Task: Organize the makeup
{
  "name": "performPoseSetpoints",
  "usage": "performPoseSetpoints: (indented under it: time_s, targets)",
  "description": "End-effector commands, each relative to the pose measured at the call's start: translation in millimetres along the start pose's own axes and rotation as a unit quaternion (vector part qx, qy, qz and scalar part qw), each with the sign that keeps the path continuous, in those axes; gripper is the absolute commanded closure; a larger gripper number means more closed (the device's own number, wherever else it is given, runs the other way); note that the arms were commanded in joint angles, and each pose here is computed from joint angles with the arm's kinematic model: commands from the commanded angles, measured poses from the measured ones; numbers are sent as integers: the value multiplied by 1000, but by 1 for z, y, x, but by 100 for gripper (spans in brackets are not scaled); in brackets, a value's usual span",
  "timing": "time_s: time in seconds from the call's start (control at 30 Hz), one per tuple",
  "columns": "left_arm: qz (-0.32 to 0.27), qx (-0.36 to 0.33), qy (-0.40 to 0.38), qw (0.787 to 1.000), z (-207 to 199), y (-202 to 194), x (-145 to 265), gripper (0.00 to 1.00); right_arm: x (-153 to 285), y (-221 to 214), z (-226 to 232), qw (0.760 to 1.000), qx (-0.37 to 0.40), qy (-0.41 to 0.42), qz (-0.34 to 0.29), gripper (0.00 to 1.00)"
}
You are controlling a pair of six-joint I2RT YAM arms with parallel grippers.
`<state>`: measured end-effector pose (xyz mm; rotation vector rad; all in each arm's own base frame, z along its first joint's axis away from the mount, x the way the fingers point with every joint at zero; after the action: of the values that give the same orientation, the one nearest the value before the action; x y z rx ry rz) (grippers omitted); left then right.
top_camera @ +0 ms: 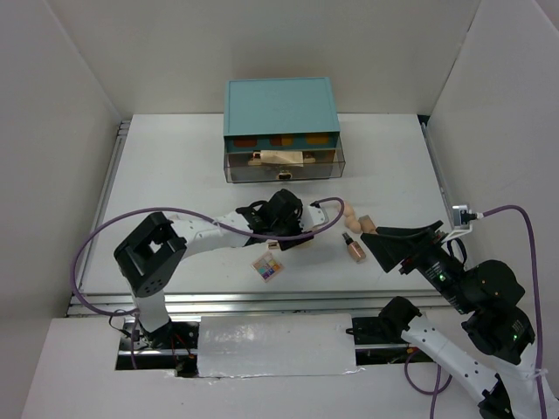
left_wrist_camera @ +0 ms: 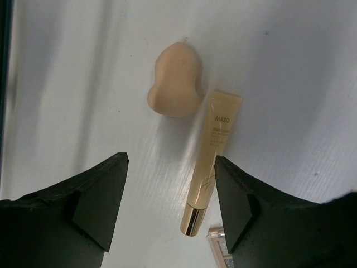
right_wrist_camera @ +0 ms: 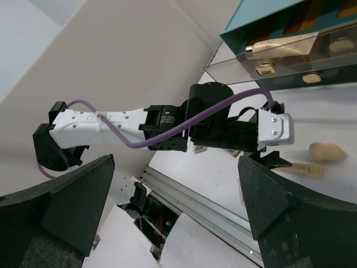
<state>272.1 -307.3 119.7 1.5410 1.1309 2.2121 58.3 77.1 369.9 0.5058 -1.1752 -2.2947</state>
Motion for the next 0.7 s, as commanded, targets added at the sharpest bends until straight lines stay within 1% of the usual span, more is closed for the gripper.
performPoseSetpoints:
  time_s: [0.0,0.27,0.37,0.47,0.57,0.67]
  targets:
    - [-18,7,-19,1000,-5,2,-6,24,-1,9,8,1000,4,20,-13,0]
    - [9,23,-58,998,-17,-18,-18,27,-11,7,7,1000,11,18,-9,0]
    - [13,30,-62,998,-20,-23,-21,27,-12,6,7,1000,11,19,-8,0]
    - [28,33,-63,997,-21,-28,-26,29,-12,6,8,1000,10,23,-7,0]
    - [45,38,-60,996,-21,-33,-31,35,-9,8,9,1000,11,26,-12,0]
    - [54,45,-67,995,-24,-39,-33,46,-5,10,9,999,13,23,-17,0]
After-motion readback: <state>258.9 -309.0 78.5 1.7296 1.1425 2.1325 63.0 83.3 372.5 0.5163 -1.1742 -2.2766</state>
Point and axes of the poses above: each gripper's point midway between its finger pads, its own x axis back along the fingers, its own z axis along the line the jaws close on, y = z × x, the point moved 7 cm from there along x, back along the fingers, and after that the axes turned 9 degrees about x, right-handed, at the moved point
